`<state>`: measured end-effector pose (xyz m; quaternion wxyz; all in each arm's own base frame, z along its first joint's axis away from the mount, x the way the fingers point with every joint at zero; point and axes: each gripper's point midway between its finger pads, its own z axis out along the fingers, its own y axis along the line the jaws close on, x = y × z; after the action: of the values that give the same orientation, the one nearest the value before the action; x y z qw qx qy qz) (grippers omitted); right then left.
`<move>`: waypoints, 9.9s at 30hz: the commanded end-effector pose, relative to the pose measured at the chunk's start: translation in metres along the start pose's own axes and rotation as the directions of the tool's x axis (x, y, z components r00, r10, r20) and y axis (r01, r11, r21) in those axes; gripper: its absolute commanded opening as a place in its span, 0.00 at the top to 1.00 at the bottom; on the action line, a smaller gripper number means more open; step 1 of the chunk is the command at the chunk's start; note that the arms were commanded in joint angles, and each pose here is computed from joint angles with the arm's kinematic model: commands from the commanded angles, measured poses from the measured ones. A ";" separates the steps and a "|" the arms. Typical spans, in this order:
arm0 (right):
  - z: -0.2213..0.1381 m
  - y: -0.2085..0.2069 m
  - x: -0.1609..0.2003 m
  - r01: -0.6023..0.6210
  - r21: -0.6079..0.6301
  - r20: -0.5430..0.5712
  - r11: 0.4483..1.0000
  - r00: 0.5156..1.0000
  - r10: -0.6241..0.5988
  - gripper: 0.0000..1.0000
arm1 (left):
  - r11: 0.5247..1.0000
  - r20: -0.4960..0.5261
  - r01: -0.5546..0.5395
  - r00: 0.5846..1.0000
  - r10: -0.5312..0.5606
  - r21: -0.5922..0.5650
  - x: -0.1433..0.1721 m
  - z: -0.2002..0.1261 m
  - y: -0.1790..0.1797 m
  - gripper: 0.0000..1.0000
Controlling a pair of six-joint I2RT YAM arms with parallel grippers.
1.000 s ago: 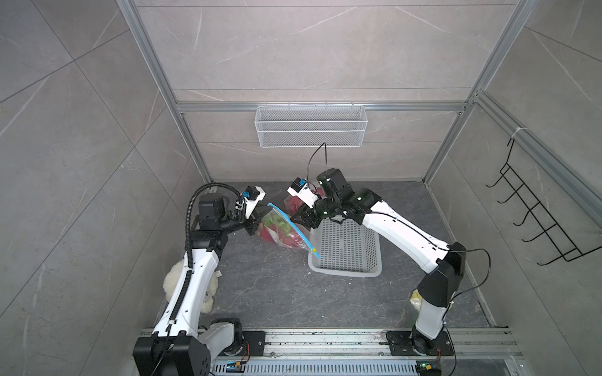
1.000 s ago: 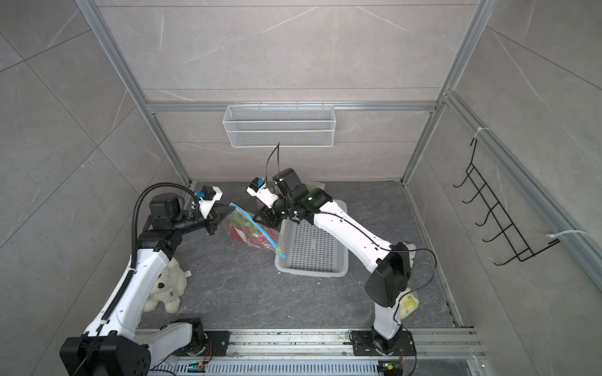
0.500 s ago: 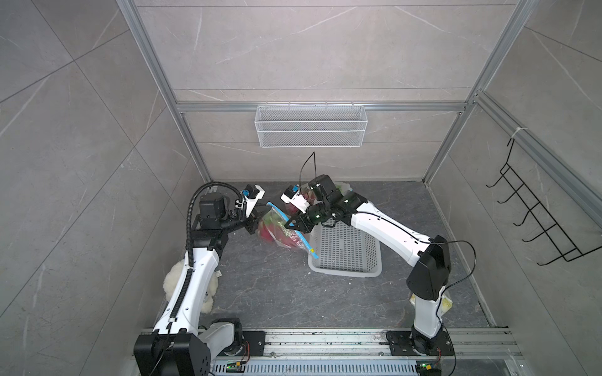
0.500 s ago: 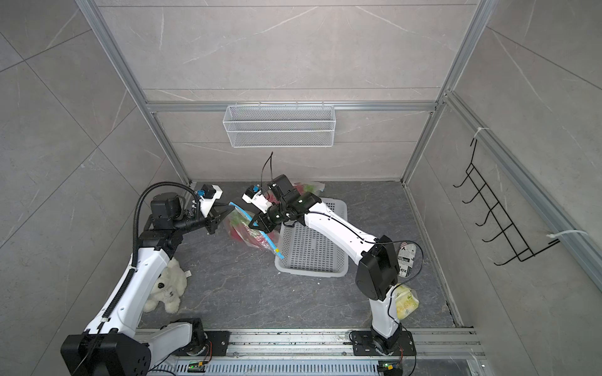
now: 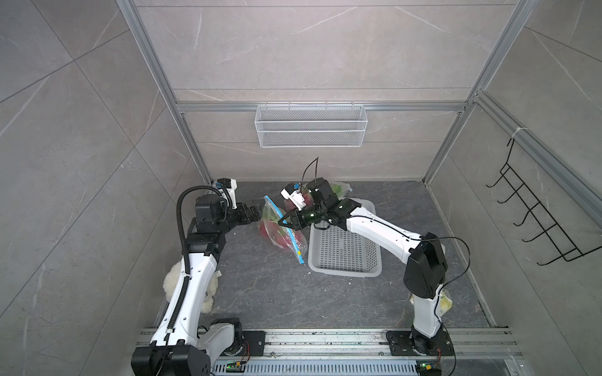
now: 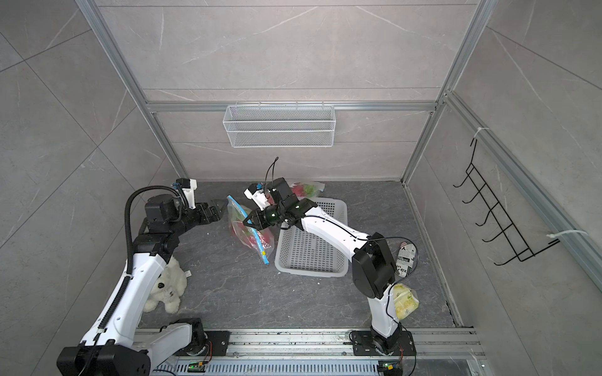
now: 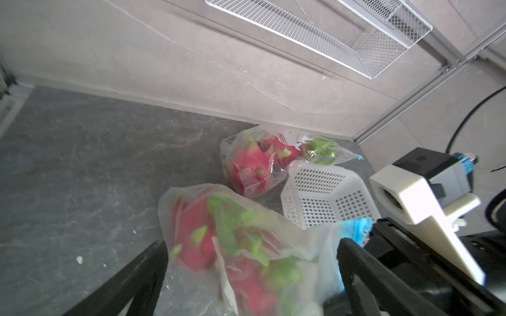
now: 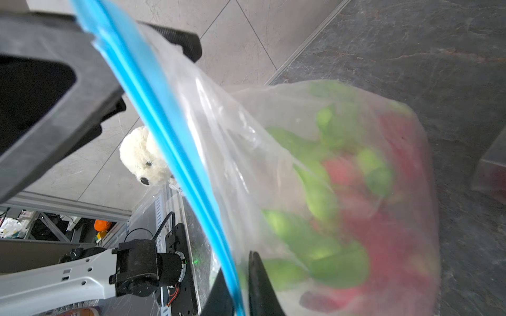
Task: Open the zip-top bag and take out the dragon fruit
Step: Unzip the zipper on the zipper food storage bag, then open the zipper of the food storage bag at the center of the board, then pick up the dragon fruit from the zipper food storage bag.
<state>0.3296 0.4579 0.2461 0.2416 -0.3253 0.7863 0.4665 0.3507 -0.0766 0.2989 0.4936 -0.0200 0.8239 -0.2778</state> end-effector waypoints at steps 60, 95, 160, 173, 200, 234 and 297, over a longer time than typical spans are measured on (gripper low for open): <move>-0.006 -0.044 0.012 -0.057 0.090 0.032 0.994 0.998 0.055 0.49 | 0.911 -0.218 0.305 0.944 -0.249 0.279 0.051 0.024 -0.037 1.00; -0.031 -0.087 0.031 -0.153 0.250 0.021 0.956 0.988 0.152 0.98 | 0.959 -0.087 0.236 0.970 -0.225 0.155 0.024 0.000 -0.001 1.00; 0.024 -0.094 0.071 -0.131 0.443 -0.126 0.887 0.970 0.206 0.49 | 0.837 -0.203 0.381 0.923 -0.326 0.392 0.047 0.034 -0.075 1.00; 0.058 -0.104 0.069 -0.163 0.394 -0.142 0.904 0.961 0.236 0.95 | 0.849 -0.186 0.369 0.929 -0.321 0.378 0.047 0.030 -0.074 1.00; 0.015 -0.105 0.039 -0.267 0.251 -0.022 0.930 0.959 0.281 1.00 | 0.824 0.017 0.432 0.889 -0.458 -0.367 0.135 0.030 0.102 0.00; 0.053 -0.104 0.098 -0.221 0.299 -0.261 0.928 0.917 0.303 0.38 | 0.786 -0.068 0.586 0.792 -0.607 -0.196 0.182 0.086 0.114 0.92; 0.057 -0.117 0.101 0.438 0.326 -0.541 0.838 0.813 -0.215 0.45 | 0.776 0.056 0.557 0.821 -0.567 -0.296 0.123 0.097 0.143 0.98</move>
<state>0.3466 0.4311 0.0981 0.1757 -0.4805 0.8468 0.1457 0.3913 -0.0372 0.0779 0.3424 -0.3504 0.8265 -0.2771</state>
